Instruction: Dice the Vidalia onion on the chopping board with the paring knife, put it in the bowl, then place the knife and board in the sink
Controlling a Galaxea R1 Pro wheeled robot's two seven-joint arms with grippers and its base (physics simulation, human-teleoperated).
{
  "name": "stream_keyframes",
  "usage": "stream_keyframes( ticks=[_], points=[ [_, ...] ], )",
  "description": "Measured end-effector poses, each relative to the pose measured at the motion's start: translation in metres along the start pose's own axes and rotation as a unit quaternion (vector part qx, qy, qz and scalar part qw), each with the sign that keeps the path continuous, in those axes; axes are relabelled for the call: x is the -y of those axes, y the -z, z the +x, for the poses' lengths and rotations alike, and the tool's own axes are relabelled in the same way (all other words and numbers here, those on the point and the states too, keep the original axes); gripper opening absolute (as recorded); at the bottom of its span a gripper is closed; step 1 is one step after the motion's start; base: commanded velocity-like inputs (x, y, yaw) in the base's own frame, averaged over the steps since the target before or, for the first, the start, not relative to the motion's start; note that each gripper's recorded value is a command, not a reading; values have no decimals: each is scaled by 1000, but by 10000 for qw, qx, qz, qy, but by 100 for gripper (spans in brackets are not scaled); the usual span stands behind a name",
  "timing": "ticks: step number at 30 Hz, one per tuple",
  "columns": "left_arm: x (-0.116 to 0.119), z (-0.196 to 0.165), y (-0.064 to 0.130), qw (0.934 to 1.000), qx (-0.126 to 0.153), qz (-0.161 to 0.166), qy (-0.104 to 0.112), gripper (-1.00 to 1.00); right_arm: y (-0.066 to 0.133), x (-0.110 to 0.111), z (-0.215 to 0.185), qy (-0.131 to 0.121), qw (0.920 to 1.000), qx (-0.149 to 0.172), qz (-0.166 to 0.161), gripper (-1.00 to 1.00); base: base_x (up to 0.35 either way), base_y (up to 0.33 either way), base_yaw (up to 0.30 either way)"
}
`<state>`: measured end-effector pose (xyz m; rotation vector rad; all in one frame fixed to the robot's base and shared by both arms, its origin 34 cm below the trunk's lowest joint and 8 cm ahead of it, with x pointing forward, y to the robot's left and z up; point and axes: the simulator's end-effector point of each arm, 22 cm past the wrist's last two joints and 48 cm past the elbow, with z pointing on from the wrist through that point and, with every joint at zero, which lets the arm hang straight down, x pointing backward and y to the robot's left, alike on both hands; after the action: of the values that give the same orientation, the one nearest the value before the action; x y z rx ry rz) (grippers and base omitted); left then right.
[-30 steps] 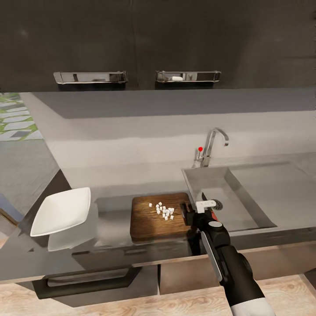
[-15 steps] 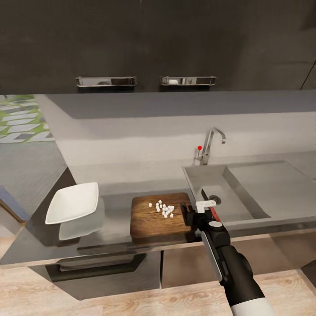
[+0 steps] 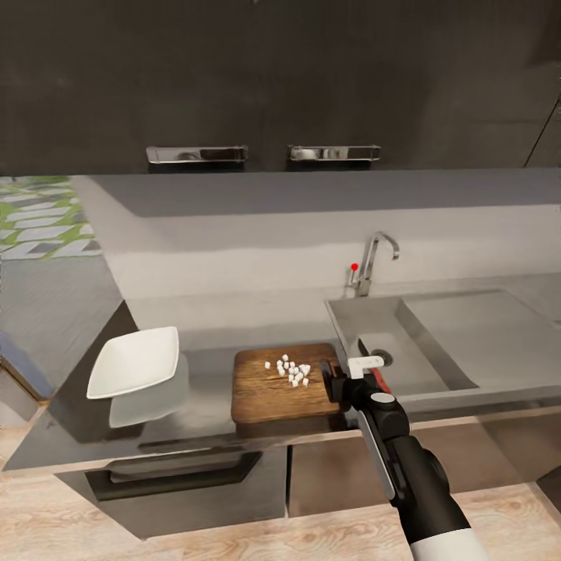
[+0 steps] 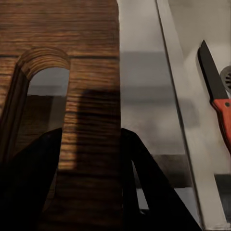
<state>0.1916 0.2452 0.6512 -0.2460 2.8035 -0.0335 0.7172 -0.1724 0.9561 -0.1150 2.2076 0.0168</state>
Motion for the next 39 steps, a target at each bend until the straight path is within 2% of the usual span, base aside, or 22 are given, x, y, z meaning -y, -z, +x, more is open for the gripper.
stream_keyframes(
  ticks=[14,21,32,39],
  points=[
    [1,-8,-1,9999,112,19,-1,100,8,0,-11,-8,10000,99,-2,-100,-140,119,-17],
    [2,-11,-1,9999,167,30,0,100,12,1,-16,14,9999,156,18,-100,-10,52,-66],
    [3,-17,-2,9997,255,43,-1,100,18,1,-25,10,9997,246,16,-100,0,273,-73],
    [4,-21,-2,9995,310,54,0,100,22,1,-30,14,9995,303,22,-100,0,38,-76]
  ],
)
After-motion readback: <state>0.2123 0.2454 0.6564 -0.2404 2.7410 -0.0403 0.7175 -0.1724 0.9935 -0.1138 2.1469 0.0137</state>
